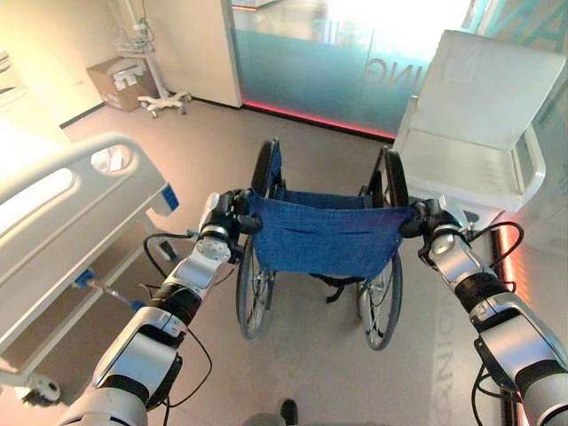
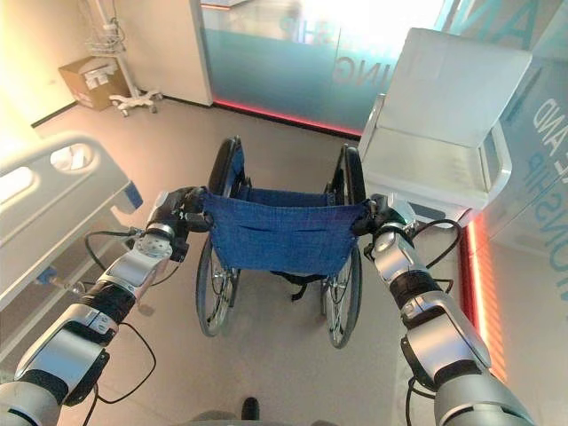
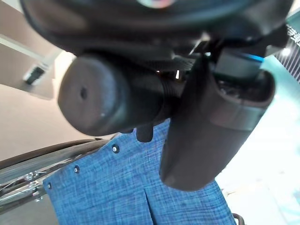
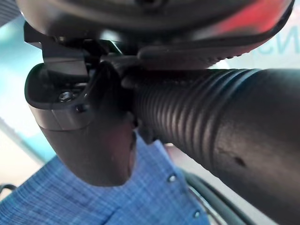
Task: Push the wheelchair next to the bed
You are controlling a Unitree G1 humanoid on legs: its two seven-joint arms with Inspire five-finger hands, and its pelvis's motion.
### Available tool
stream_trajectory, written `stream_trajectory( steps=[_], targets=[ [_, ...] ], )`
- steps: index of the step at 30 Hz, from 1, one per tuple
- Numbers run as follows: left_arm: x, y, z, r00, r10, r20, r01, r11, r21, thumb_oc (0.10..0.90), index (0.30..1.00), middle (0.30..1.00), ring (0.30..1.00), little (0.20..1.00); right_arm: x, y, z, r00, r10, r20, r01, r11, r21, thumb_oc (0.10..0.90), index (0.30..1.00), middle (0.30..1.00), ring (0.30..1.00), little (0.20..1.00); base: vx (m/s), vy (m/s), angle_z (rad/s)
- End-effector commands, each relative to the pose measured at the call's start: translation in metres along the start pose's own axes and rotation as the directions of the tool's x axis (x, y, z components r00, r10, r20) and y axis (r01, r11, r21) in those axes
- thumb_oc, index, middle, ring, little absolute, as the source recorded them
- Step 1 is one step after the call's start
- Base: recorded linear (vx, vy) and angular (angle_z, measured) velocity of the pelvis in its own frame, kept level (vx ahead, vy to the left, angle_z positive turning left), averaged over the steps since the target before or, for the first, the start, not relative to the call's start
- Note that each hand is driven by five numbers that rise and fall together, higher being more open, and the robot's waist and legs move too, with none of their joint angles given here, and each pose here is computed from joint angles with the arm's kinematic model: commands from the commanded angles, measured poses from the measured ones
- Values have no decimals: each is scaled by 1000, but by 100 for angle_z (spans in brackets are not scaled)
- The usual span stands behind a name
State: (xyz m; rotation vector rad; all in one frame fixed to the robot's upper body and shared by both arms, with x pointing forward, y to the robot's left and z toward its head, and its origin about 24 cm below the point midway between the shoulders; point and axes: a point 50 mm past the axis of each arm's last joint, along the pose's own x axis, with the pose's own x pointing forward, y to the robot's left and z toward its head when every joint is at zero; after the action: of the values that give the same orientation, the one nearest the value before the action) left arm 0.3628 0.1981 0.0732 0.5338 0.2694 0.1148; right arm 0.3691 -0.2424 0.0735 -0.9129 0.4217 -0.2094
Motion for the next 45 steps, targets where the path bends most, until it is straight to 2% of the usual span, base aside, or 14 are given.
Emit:
stream_trajectory(
  steps=[1,8,15,24,29,33,41,45],
  targets=[
    [-10,0,-65,981,-46,-189,60,996,67,400,300,300,300,300,0,-13,-16,994,41,102,-24,986,-163,400,300,300,300,300,371,-274,22],
    [-7,-5,-57,983,-79,-165,93,993,75,400,300,300,300,300,2,-35,-4,991,-11,131,35,983,-180,400,300,300,300,300,394,-356,55],
    [-21,-13,-87,965,-74,-252,83,996,25,400,300,300,300,300,-2,-32,1,986,50,156,-14,975,-222,400,300,300,300,300,334,-462,52],
    [-24,-26,-88,962,-131,-239,141,990,25,400,300,300,300,300,4,-43,-13,992,40,122,-8,967,-254,400,300,300,300,300,264,-344,39],
    [-25,-24,-83,966,-122,-229,128,992,14,400,300,300,300,300,4,-38,-4,989,49,138,-9,961,-278,400,300,300,300,300,397,-122,-10],
    [-25,-12,-83,972,-86,-218,87,996,-6,400,300,300,300,300,6,-47,4,980,50,195,10,955,-296,400,300,300,300,300,383,-5,-35],
    [-30,-18,-104,948,-89,-304,114,991,66,400,300,300,300,300,1,-9,-2,965,133,227,-81,971,-224,400,300,300,300,300,396,1,-24],
    [-24,-24,-99,945,-100,-310,127,990,68,400,300,300,300,300,-1,3,7,959,145,244,-93,973,-212,400,300,300,300,300,296,-179,59]
  ],
)
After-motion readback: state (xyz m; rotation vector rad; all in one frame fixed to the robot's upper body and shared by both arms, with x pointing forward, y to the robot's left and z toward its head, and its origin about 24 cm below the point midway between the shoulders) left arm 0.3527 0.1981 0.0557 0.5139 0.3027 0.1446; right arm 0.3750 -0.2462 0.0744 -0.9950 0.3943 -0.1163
